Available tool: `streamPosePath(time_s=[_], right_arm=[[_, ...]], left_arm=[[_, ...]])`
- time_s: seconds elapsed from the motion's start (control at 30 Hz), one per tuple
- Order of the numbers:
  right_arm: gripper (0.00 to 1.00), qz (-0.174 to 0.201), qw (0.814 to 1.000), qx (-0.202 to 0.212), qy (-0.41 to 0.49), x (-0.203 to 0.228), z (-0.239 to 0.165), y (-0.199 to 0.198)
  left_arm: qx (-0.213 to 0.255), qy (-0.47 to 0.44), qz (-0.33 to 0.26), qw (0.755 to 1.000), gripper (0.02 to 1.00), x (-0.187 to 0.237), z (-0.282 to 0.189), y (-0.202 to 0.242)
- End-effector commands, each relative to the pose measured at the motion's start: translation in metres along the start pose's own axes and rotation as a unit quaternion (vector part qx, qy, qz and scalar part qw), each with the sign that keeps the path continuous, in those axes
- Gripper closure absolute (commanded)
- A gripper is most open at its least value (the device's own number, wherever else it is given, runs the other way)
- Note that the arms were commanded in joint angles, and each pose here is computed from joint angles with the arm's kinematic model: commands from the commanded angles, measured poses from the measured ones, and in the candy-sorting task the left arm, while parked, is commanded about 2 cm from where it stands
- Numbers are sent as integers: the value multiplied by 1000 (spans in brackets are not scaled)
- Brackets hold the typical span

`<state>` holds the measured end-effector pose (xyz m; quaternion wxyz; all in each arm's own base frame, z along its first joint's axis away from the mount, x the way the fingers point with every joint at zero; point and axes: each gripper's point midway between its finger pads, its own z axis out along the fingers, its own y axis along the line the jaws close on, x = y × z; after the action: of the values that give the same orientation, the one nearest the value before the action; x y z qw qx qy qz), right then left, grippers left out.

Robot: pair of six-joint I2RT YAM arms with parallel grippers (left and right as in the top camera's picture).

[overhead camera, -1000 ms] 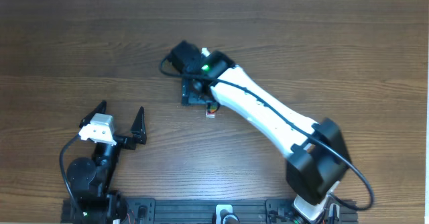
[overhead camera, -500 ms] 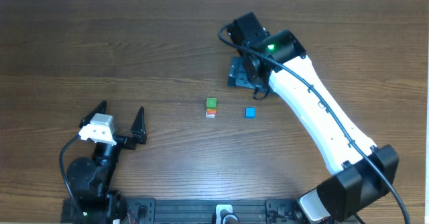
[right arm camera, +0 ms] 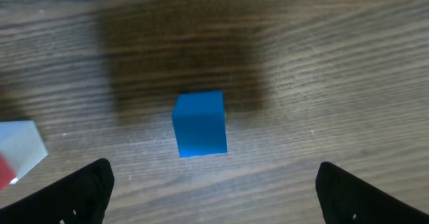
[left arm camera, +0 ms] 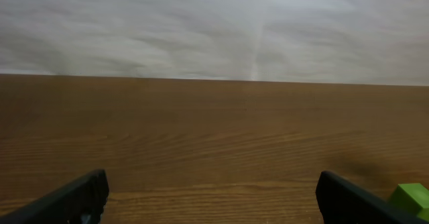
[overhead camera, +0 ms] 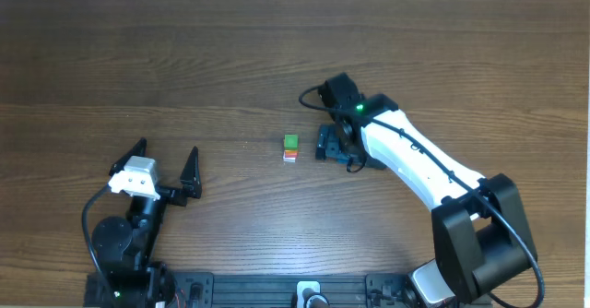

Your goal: Stack Cubes

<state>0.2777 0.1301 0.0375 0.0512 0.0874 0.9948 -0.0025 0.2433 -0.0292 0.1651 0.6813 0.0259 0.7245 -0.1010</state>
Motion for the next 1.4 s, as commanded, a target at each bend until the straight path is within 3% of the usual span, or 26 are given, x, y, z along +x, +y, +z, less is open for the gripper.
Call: streamPosePath(time_s=[0.03, 0.4, 0.8, 1.4], right_arm=[[49, -19, 1000, -3, 0, 3, 11, -1], [51, -70, 997, 11, -25, -7, 15, -4], [64, -71, 997, 20, -18, -9, 34, -3], [386, -71, 997, 12, -11, -7, 40, 1]], left_arm=[[4, 0, 7, 1000, 18, 3, 0, -1], [4, 0, 7, 1000, 18, 3, 0, -1], [4, 0, 7, 1000, 18, 3, 0, -1], [4, 0, 7, 1000, 18, 3, 0, -1]])
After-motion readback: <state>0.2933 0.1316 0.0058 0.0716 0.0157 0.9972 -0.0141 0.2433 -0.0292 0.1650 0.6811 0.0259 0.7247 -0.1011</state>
